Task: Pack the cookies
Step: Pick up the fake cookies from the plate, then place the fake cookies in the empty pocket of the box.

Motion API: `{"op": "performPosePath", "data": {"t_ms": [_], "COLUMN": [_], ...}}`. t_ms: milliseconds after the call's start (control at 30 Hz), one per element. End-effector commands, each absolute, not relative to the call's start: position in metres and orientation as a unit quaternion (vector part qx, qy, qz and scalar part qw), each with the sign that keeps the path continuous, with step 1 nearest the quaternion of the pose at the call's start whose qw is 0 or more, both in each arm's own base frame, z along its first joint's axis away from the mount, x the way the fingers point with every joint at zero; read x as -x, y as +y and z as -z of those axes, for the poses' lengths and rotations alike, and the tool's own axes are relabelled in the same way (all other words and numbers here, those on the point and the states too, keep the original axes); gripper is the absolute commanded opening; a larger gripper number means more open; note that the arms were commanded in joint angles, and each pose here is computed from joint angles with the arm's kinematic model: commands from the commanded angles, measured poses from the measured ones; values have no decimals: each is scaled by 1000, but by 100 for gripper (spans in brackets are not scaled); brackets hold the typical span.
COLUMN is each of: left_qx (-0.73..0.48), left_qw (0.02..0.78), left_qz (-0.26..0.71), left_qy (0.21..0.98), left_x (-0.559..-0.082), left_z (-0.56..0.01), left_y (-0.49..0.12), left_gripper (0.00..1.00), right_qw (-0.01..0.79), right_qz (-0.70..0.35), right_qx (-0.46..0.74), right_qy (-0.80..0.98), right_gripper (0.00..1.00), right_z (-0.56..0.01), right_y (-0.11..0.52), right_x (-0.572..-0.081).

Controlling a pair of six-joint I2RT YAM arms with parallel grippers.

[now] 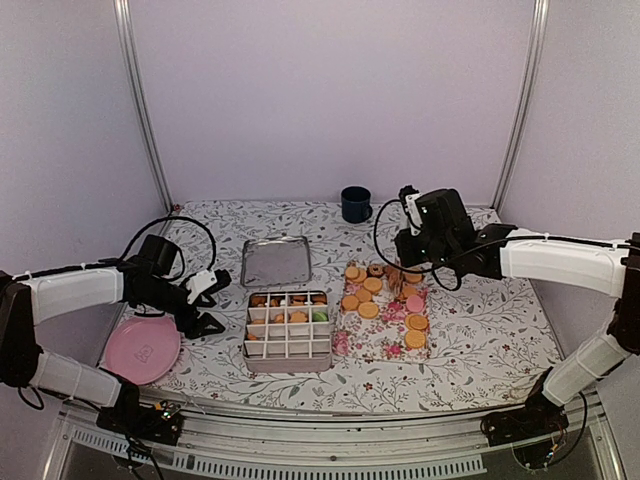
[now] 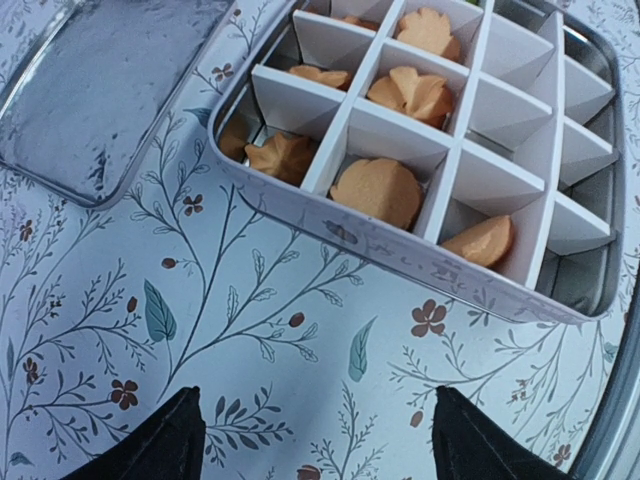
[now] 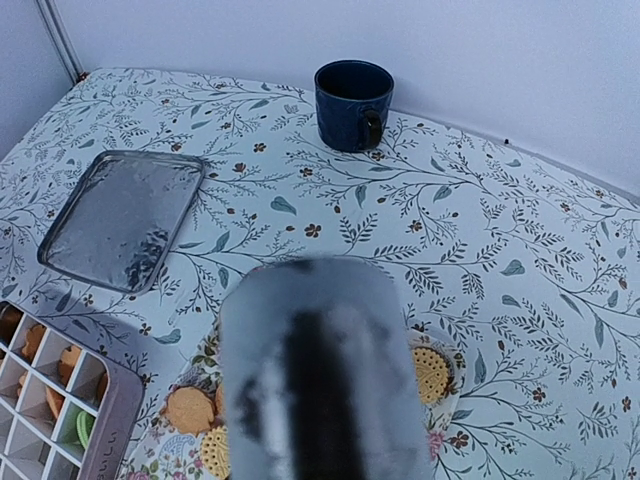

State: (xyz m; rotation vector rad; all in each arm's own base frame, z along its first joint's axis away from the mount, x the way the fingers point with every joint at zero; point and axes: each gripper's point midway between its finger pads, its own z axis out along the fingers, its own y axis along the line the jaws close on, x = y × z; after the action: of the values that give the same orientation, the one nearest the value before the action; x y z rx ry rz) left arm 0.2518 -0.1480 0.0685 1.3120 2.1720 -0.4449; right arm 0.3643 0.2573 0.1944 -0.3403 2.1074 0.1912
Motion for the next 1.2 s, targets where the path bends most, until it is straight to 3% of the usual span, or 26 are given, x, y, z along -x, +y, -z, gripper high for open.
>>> {"op": "performPosePath", "data": {"t_ms": [0,333,500,833,1167], "left_qx": [-485,-484,-483,-468,-467], "left_qw": [291,291,288,287,290], "left_qz": [170,172,171,169,171], "left_qy": [807,807,809,818,818], "left_x": [-258,-256,-255,-260,-260], "left_z": [-79,-79,-76,-71,-72], "left_y": [-149,-149,-148,-141,-141], "left_gripper": [79,79,79,79,79], "right_qw": [502,506,505,482,412], "right_qz": [-85,-134,-208,-339,-381], "right_qx": [132,136,164,276,347], "right_qy": [851,841,821,760,751], "right_gripper": [0,0,0,0,0], "right_z": [-225,-244,-274,-326,-286], "right_y": [250,260,285,412,490], "right_x": [-362,-354,-341,-267,-224]}}
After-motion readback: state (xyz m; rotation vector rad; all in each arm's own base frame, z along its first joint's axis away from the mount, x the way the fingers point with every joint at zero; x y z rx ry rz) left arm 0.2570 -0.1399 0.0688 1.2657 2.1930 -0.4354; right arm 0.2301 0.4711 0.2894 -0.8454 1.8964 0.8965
